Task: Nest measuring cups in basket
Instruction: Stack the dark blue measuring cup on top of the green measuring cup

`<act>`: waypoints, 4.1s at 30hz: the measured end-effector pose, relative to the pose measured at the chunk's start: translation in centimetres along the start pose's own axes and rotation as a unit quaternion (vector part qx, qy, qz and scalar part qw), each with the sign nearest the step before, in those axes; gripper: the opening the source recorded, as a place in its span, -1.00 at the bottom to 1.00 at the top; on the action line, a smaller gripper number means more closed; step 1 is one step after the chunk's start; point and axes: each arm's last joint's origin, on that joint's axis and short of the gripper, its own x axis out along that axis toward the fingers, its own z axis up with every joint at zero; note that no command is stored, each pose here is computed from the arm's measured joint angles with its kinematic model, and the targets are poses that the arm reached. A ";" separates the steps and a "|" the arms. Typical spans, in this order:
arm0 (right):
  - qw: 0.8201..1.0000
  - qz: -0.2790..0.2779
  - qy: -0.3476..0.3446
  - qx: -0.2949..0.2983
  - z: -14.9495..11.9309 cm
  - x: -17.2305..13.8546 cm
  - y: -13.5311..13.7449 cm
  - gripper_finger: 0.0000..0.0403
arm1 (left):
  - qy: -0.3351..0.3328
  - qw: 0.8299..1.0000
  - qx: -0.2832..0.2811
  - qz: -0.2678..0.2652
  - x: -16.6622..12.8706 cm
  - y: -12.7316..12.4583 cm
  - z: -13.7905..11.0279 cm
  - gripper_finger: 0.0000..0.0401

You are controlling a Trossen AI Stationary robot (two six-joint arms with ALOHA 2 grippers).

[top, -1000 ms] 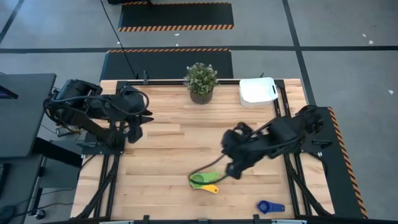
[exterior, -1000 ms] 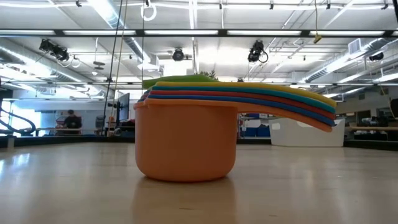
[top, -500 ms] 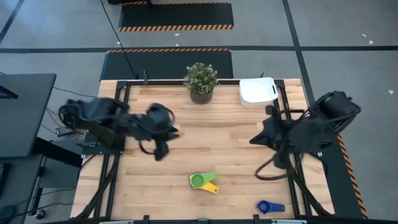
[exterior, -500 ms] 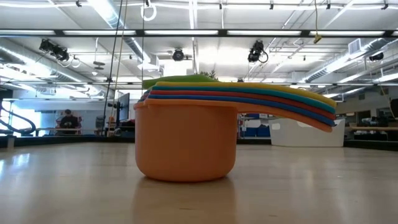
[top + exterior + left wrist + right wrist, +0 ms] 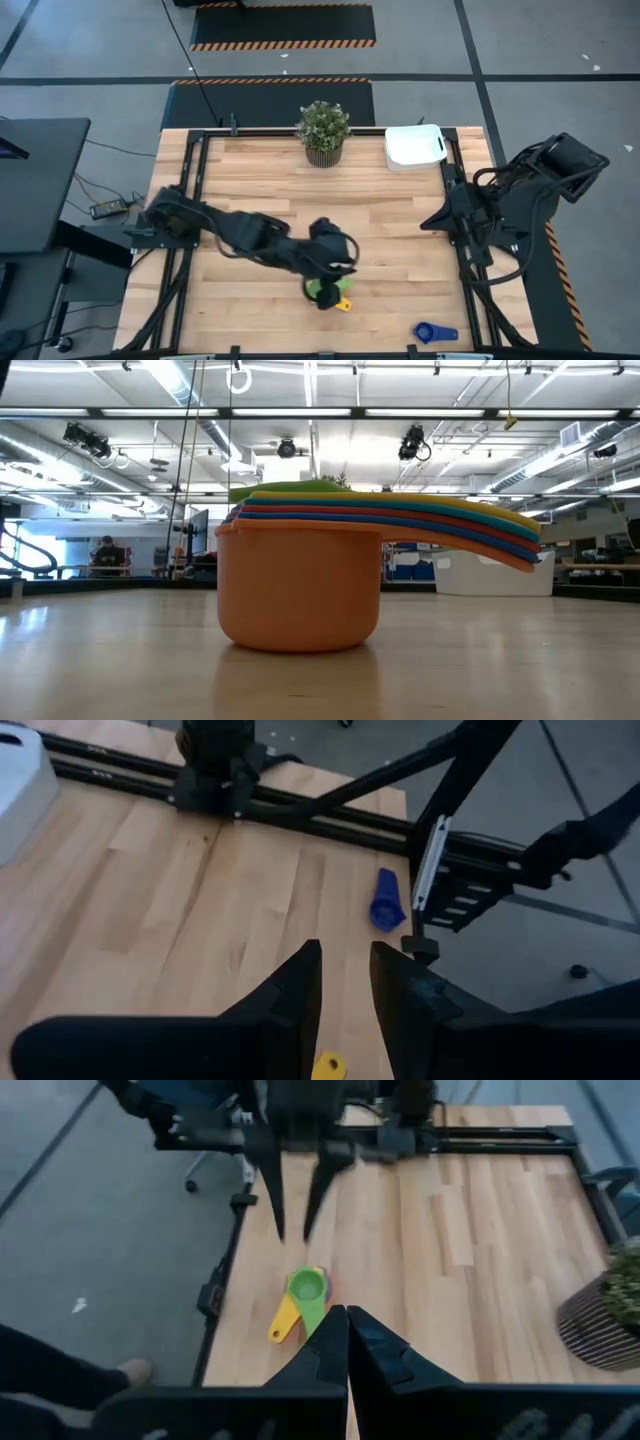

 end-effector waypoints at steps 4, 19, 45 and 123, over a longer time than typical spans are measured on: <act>1.000 0.027 0.007 -0.006 -0.1 -0.4 -0.1 -0.99 | -0.006 1.000 0.010 -0.003 3.7 -0.8 -1.1 -0.52; 0.999 0.032 -0.003 0.000 -0.3 -1.4 -0.7 -0.99 | -0.011 0.998 0.018 -0.065 15.7 -0.4 -5.3 -0.52; 0.920 0.075 0.369 0.107 -8.7 9.6 5.4 -0.99 | 0.107 0.987 0.093 -0.082 12.2 -3.1 -7.7 -0.52; 0.910 0.133 0.345 0.189 -29.4 24.1 6.1 -0.40 | 0.108 0.992 0.065 0.025 -4.4 -4.1 -5.0 -0.52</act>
